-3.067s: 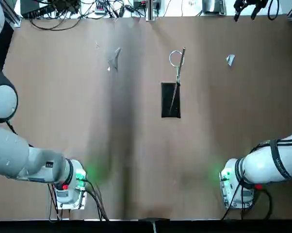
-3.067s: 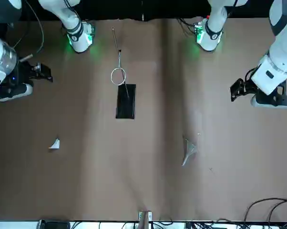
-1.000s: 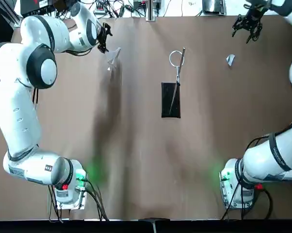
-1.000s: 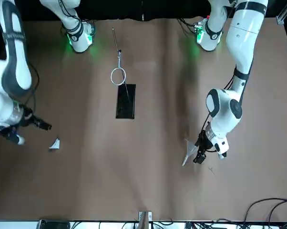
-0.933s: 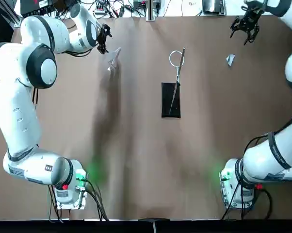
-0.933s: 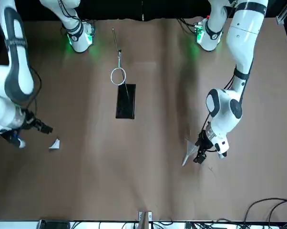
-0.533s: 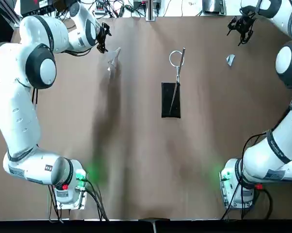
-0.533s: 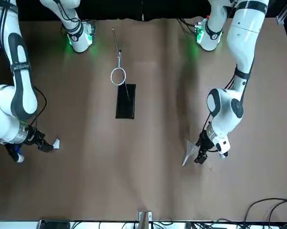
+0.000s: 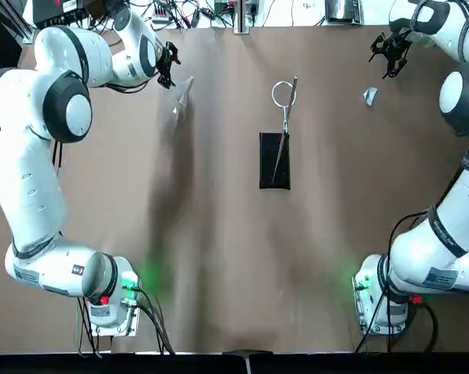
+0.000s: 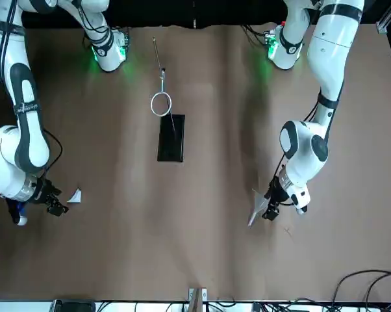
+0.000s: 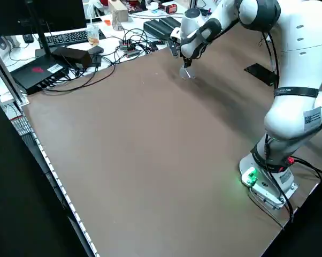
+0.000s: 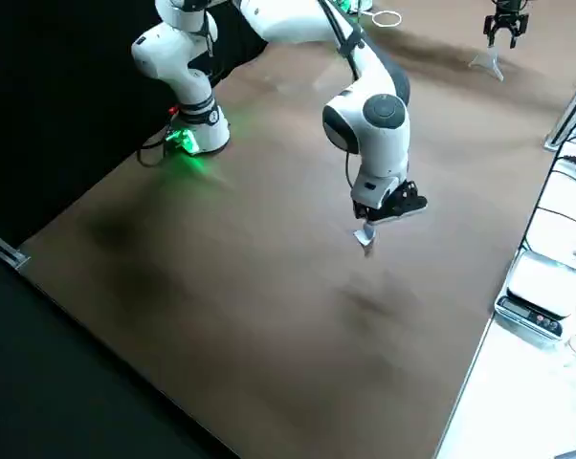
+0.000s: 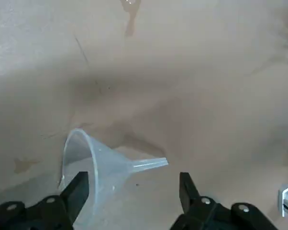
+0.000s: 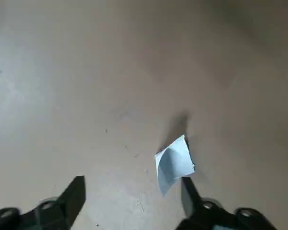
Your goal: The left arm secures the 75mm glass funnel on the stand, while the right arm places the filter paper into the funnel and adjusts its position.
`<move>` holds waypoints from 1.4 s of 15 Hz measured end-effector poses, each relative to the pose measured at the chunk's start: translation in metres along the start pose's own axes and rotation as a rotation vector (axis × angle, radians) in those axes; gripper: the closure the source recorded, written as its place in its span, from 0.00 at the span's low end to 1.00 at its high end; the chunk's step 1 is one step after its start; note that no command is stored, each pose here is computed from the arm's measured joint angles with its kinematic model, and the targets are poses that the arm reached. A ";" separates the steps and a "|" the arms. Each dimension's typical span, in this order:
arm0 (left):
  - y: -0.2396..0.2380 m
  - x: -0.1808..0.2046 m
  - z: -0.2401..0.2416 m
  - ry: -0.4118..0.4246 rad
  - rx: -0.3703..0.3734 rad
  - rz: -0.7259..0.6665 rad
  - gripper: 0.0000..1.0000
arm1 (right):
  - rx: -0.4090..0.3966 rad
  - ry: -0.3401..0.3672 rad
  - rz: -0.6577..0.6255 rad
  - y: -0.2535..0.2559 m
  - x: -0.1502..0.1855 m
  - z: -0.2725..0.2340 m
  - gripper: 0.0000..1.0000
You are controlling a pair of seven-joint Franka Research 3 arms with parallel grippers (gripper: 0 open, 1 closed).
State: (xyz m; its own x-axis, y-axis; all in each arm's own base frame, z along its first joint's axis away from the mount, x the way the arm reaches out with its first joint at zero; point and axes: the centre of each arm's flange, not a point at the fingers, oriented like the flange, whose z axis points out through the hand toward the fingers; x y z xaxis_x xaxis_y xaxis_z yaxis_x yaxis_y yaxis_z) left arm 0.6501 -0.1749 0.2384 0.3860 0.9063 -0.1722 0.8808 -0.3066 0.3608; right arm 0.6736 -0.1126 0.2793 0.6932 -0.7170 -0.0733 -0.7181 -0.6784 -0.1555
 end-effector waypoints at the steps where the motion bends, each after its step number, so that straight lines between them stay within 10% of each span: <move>1: 0.002 0.000 -0.001 0.001 -0.004 0.000 0.15 | -0.001 -0.001 0.004 0.001 0.001 0.002 0.14; 10: 0.003 0.000 -0.002 0.001 -0.006 0.001 0.54 | 0.009 -0.002 0.045 0.010 0.008 0.039 0.31; 21: 0.003 0.000 -0.001 0.001 -0.006 0.001 0.60 | -0.012 -0.027 0.054 0.017 0.008 0.062 0.51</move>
State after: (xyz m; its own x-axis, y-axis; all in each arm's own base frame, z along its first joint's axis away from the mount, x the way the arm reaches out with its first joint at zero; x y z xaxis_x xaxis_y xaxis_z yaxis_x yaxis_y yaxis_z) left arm 0.6522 -0.1752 0.2405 0.3863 0.9063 -0.1715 0.8790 -0.3054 0.3661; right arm 0.6707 -0.1198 0.2152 0.6546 -0.7483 -0.1074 -0.7551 -0.6407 -0.1389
